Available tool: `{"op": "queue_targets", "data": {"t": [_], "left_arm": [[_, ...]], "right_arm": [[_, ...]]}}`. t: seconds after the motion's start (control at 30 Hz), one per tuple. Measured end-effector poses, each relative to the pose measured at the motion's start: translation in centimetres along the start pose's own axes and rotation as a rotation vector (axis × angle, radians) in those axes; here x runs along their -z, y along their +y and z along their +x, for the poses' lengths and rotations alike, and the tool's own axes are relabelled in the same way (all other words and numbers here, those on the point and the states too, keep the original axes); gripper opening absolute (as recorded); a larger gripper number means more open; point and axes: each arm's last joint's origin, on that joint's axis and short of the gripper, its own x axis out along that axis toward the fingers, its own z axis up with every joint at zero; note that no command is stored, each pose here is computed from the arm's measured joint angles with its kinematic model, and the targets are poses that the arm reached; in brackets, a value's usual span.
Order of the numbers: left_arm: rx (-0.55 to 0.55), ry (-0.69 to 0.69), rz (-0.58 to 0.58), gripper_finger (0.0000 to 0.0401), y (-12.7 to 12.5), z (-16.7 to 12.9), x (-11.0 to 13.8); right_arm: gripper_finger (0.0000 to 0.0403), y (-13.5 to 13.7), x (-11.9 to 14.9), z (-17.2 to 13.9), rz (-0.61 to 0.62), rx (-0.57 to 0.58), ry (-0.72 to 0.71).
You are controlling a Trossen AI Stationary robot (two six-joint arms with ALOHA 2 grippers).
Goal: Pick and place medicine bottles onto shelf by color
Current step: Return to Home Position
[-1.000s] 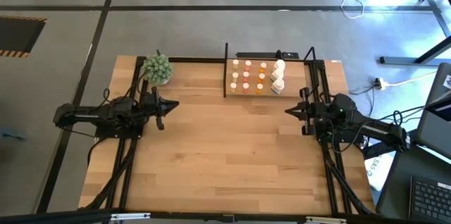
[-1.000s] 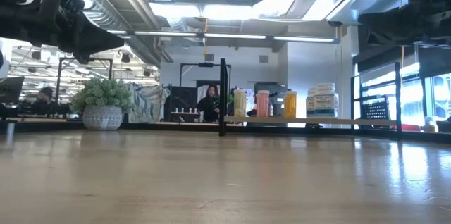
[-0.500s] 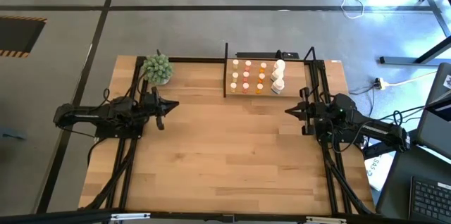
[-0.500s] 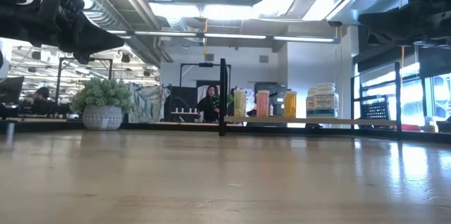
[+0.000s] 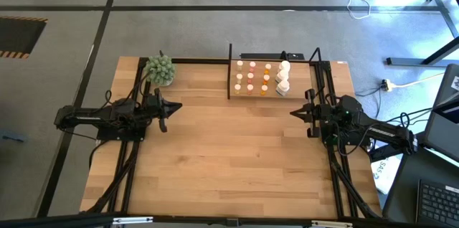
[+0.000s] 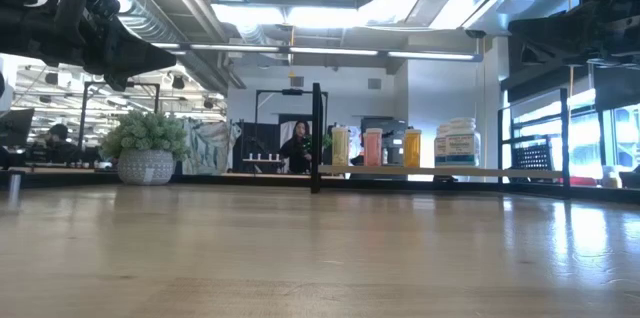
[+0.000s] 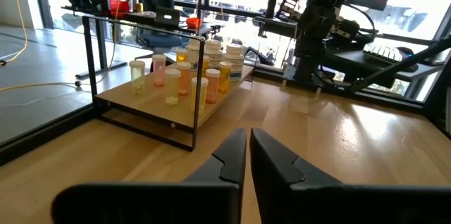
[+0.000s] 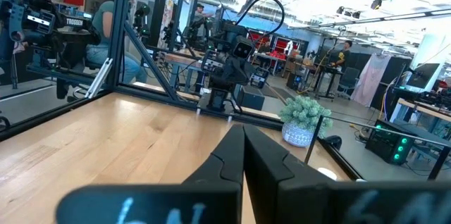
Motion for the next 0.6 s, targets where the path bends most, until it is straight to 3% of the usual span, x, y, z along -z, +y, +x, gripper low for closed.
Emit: {"op": "queue_targets", "data": {"t": [0.6], "left_arm": [[0.0,0.0,0.0,0.0023,0.0,0.0,0.0]], "right_arm": [[0.001,0.0,0.0,0.0,0.0,0.0,0.0]]}}
